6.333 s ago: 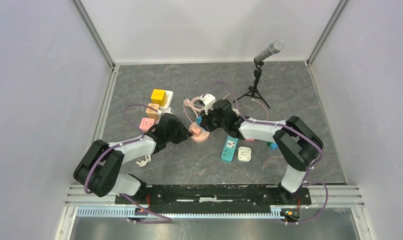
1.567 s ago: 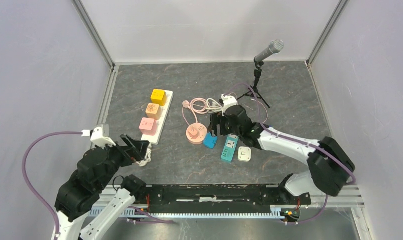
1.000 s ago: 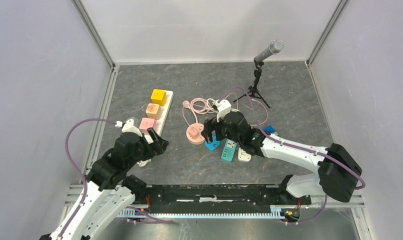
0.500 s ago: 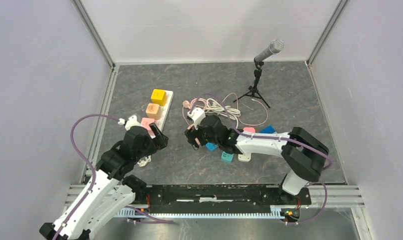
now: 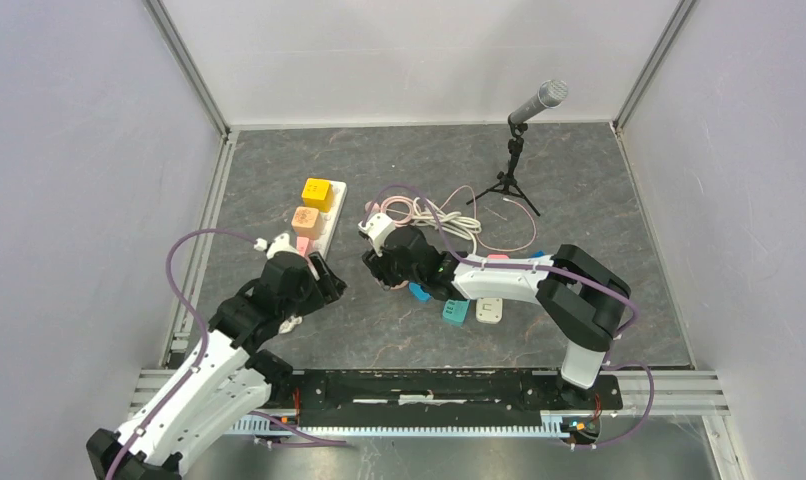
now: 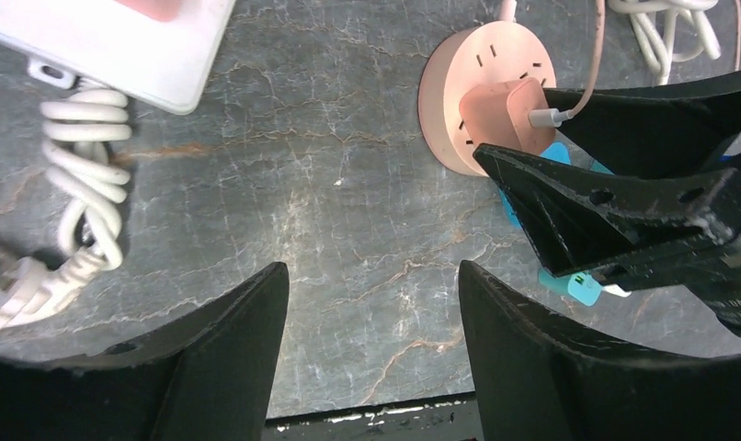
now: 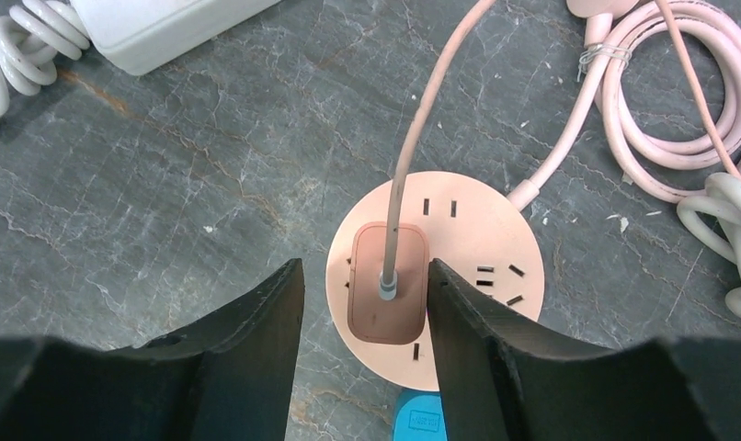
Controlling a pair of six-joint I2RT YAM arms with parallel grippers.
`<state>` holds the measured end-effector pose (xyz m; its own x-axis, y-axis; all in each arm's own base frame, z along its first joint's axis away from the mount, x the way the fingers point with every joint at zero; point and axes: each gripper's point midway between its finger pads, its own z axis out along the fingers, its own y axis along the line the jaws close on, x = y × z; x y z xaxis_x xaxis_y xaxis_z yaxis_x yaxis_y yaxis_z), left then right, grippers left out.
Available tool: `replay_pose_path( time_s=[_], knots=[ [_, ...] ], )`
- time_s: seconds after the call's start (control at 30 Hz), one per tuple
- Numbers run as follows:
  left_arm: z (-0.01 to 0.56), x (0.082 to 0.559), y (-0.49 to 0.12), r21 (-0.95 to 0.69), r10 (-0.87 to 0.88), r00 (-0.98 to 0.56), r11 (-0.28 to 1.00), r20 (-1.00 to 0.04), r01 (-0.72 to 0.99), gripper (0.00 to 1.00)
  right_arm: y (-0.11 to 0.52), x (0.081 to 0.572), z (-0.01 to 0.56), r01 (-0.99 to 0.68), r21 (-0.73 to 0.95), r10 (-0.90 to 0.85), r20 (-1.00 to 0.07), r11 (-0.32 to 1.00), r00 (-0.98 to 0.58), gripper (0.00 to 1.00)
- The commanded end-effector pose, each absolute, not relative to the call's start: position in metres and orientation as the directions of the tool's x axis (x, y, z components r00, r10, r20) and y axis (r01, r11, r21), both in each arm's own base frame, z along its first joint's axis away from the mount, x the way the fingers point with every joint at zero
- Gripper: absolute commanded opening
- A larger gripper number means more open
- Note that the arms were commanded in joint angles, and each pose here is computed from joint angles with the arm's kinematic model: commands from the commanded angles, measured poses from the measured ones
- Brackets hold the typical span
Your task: Pull the plug off the socket
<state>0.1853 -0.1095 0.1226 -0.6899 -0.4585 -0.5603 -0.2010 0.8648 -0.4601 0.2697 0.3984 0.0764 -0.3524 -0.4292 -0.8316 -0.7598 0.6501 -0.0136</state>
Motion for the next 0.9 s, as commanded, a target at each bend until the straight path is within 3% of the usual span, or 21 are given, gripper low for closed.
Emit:
replay_pose_path(
  time_s=[0.0,0.17,0.23,0.37,0.47,0.73,0.87],
  knots=[
    [0.121,0.203,-0.132,-0.523,-0.473,-0.688,0.838,-0.551,-0.157,0.73,0.402,0.273,0.081,-0.764,-0.040,-0.448,-0.829,0.645,-0.335,0.57],
    [0.108,0.212,-0.138,-0.502,-0.445,-0.706,0.853,-0.551,-0.146,0.71,0.405,0.279,0.078,-0.750,-0.049,-0.467,-0.809,0.660,-0.358,0.57],
    [0.102,0.215,-0.139,-0.495,-0.439,-0.710,0.856,-0.550,-0.146,0.70,0.406,0.280,0.078,-0.740,-0.045,-0.473,-0.794,0.671,-0.381,0.48],
    [0.092,0.222,-0.140,-0.490,-0.437,-0.706,0.860,-0.558,-0.144,0.66,0.408,0.271,0.084,-0.739,0.022,-0.446,-0.785,0.673,-0.429,0.20],
    [0.081,0.226,-0.143,-0.490,-0.433,-0.713,0.860,-0.552,-0.143,0.64,0.405,0.266,0.084,-0.745,0.036,-0.443,-0.784,0.666,-0.434,0.09],
    [0.067,0.237,-0.164,-0.534,-0.423,-0.745,0.839,-0.516,-0.106,0.59,0.398,0.243,0.078,-0.789,0.078,-0.447,-0.788,0.609,-0.423,0.04],
    [0.072,0.247,-0.170,-0.538,-0.391,-0.732,0.842,-0.558,-0.040,0.52,0.396,0.237,0.072,-0.780,0.112,-0.429,-0.783,0.616,-0.451,0.00]
  ],
)
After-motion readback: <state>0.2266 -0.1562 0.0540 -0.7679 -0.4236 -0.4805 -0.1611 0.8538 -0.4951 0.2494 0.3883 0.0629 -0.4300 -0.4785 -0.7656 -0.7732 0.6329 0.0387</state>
